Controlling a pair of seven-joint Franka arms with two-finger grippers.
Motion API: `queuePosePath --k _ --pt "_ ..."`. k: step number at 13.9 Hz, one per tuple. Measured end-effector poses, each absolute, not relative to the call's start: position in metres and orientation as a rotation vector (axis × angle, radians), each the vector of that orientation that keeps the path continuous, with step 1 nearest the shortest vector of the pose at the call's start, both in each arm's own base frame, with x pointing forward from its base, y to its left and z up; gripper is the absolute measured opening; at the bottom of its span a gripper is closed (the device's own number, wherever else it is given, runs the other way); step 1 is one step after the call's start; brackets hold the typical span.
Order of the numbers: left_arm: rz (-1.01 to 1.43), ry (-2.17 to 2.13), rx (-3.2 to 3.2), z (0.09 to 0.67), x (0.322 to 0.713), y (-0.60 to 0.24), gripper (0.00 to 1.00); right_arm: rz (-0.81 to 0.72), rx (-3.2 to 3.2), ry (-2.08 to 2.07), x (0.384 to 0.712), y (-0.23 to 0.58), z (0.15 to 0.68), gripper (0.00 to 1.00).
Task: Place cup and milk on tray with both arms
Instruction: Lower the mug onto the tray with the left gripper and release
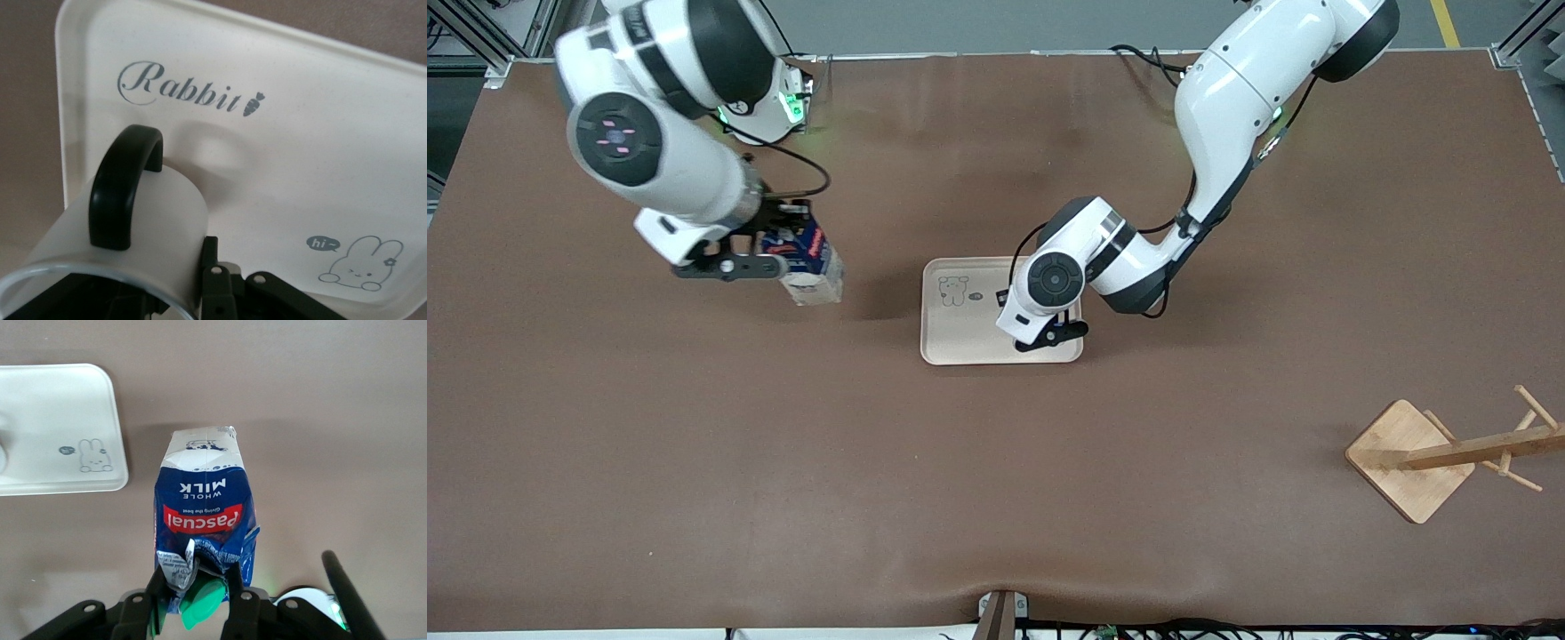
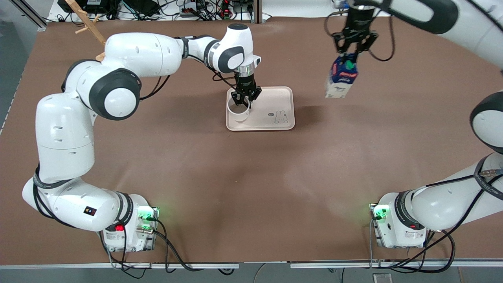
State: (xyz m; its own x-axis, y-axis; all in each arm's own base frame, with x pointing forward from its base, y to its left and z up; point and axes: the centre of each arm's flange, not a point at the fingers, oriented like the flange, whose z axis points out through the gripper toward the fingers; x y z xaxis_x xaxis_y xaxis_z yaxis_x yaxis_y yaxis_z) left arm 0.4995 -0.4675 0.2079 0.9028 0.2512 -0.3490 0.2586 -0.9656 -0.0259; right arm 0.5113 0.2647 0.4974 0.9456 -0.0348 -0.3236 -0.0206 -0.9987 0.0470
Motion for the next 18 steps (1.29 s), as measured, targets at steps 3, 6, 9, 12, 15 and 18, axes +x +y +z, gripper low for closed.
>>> queuePosePath --k 3,6,9,12,15,18 --pt "-0.551 0.425 3.047 0.204 0.504 -0.464 0.19 -0.595 3.063 -0.14 0.508 0.311 0.478 0.38" --pt "-0.526 0.442 3.037 0.21 0.513 -0.462 0.47 -0.681 3.061 -0.211 0.513 0.325 0.457 0.38" --pt "-0.464 0.479 3.007 0.234 0.529 -0.464 0.75 -0.707 3.054 -0.238 0.515 0.351 0.442 0.38" --pt "-0.372 0.517 2.972 0.277 0.549 -0.459 1.0 -0.786 3.062 -0.288 0.514 0.384 0.425 0.38" --pt "-0.27 0.606 2.947 0.342 0.583 -0.414 1.0 -0.77 3.105 -0.297 0.523 0.409 0.408 0.38" --pt "-0.186 0.693 2.937 0.409 0.609 -0.35 1.0 -0.736 3.129 -0.282 0.523 0.428 0.394 0.38"
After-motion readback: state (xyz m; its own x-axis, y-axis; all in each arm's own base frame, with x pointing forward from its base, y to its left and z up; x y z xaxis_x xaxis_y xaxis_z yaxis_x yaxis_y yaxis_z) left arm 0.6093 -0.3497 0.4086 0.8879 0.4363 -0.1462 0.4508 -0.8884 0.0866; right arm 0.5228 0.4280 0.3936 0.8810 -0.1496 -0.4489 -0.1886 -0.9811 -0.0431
